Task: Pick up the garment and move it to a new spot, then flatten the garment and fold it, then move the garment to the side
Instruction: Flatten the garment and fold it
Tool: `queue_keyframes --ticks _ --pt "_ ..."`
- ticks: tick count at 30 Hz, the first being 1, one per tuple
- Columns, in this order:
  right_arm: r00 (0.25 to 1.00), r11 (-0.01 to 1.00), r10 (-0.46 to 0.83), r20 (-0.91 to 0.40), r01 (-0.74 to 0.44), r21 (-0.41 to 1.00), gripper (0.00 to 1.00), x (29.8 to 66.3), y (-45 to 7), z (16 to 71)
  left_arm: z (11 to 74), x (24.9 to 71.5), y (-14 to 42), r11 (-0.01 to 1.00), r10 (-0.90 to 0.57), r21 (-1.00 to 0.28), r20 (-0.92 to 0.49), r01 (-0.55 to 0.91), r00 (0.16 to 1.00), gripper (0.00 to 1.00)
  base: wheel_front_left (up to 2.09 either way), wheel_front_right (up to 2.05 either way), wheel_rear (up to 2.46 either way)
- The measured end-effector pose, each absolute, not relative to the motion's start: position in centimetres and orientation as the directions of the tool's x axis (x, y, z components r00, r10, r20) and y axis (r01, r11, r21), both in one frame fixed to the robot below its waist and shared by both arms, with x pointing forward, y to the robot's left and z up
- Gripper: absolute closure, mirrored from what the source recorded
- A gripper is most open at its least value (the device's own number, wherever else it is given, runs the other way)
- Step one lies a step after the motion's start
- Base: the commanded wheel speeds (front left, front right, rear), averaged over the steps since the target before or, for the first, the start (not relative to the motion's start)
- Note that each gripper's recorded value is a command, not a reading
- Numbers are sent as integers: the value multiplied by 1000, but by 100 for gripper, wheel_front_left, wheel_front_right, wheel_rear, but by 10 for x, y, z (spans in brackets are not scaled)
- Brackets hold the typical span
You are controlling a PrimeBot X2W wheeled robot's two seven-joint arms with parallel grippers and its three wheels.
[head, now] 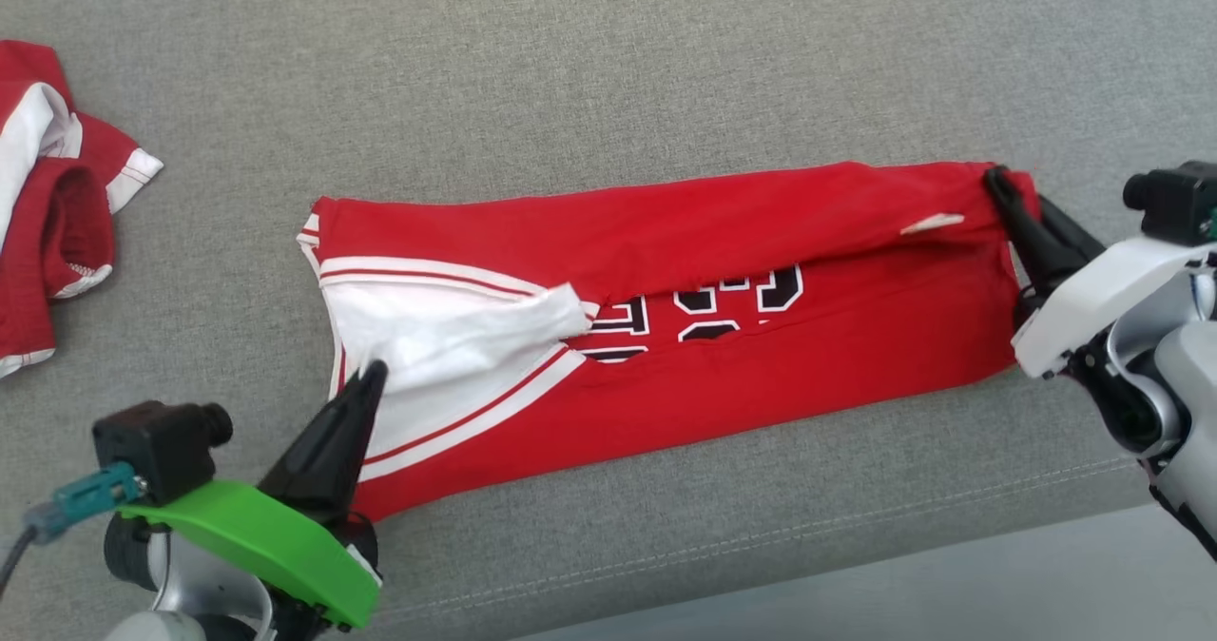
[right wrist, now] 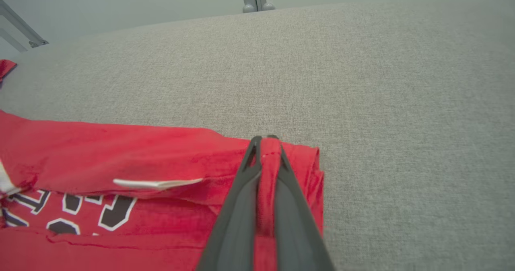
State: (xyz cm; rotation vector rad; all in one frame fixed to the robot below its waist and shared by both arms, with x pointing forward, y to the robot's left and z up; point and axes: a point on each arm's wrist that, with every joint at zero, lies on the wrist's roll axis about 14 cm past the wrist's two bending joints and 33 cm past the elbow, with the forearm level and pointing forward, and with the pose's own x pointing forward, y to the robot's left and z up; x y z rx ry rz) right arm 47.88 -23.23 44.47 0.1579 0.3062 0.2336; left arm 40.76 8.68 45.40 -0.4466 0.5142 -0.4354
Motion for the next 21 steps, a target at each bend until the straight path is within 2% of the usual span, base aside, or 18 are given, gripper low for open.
queue_keyframes --ticks 3,5,6,7,8,9,10,11,16,21 --pt "919 960 263 -294 -217 178 98 472 -229 436 439 401 83 810 -502 -528 -395 257 769 100 0 0 0" --pt "916 959 269 -298 -226 170 78 468 -227 432 427 401 85 817 -489 -526 -416 236 767 100 0 0 0" --pt "911 960 272 -308 -233 158 63 465 -227 428 421 400 87 822 -482 -524 -427 225 765 100 0 0 0" --pt "908 959 275 -317 -238 151 29 462 -227 424 417 400 87 824 -479 -523 -433 219 764 100 0 0 0" --pt "905 959 277 -324 -243 143 0 458 -227 421 412 399 88 826 -477 -521 -442 215 760 100 0 0 0" --pt "902 959 280 -328 -249 132 0 456 -227 418 408 397 88 828 -478 -519 -451 214 754 87 0 0 0" --pt "900 959 284 -332 -260 115 0 453 -227 417 405 395 88 827 -482 -519 -459 215 746 55 0 0 0" --pt "897 957 291 -334 -275 94 0 451 -227 416 403 394 87 827 -485 -519 -462 217 743 0 0 0 0" --pt "868 934 321 -379 -357 -26 0 432 -230 408 398 384 87 828 -497 -511 -481 230 722 0 0 0 0" --pt "842 912 340 -419 -403 -71 0 406 -230 400 400 371 86 827 -506 -507 -486 242 712 0 0 0 0"
